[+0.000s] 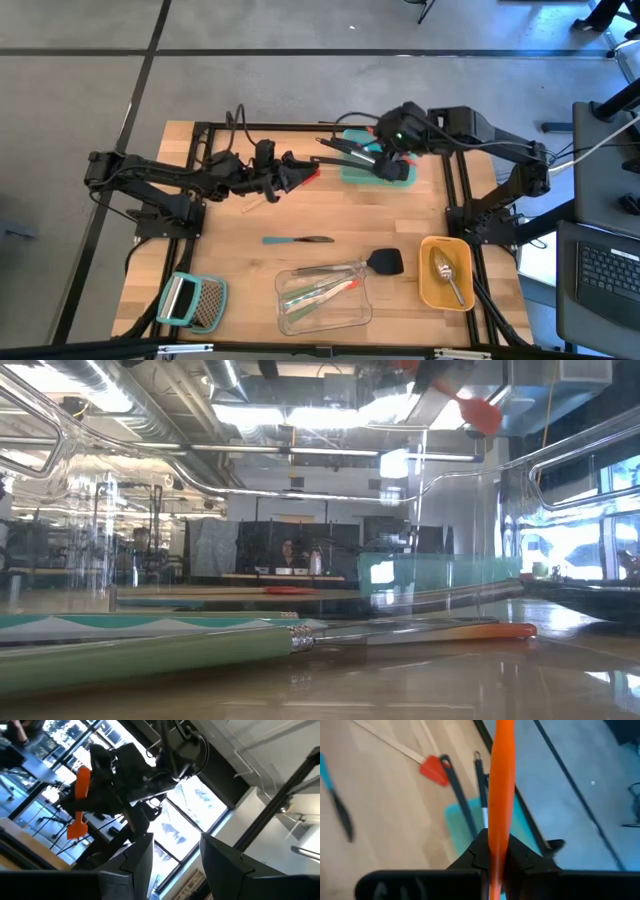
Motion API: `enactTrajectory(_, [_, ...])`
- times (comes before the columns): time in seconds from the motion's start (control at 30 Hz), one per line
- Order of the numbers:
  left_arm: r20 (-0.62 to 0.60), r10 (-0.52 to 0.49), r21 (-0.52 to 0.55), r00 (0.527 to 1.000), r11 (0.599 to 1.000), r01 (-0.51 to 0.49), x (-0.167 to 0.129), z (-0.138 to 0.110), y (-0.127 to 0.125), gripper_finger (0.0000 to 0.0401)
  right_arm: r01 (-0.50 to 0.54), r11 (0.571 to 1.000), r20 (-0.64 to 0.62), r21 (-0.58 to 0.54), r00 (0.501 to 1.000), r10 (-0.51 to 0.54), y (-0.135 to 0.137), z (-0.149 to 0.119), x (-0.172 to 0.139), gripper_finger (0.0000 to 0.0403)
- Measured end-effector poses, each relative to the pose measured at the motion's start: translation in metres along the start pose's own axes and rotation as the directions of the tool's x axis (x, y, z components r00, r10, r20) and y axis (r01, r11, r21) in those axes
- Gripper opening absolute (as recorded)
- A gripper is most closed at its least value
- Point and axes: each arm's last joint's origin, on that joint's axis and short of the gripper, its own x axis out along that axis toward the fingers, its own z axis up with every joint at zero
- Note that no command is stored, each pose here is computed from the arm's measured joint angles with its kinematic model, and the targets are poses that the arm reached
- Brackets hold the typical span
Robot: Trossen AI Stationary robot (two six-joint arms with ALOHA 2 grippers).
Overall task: Pick & Place Kitchen Items
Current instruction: Put the orange spatula into the green bin
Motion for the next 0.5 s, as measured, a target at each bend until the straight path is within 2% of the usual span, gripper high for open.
enactTrajectory(0.13, [0.009, 0.022, -0.002, 1.0, 1.0, -0.022, 0.0, 0.0, 0.001, 0.0155, 0.039, 0.997, -0.039, -0.062, 0.998, -0.042, -0.018, -0.001, 0.013, 0.0019])
enactTrajectory(0.27, [0.039, 0.063, 0.001, 0.997, 0.998, -0.063, 0.0, 0.001, 0.004, 0.0155, 0.023, 0.995, -0.061, -0.096, 0.998, -0.029, -0.034, -0.002, 0.03, 0.0019])
enactTrajectory(0.5, [0.099, 0.149, -0.019, 0.984, 0.989, -0.148, 0.0, 0.007, 0.012, 0.0155, 0.004, 0.991, -0.023, -0.134, 1.0, -0.008, -0.057, -0.005, 0.076, 0.0019])
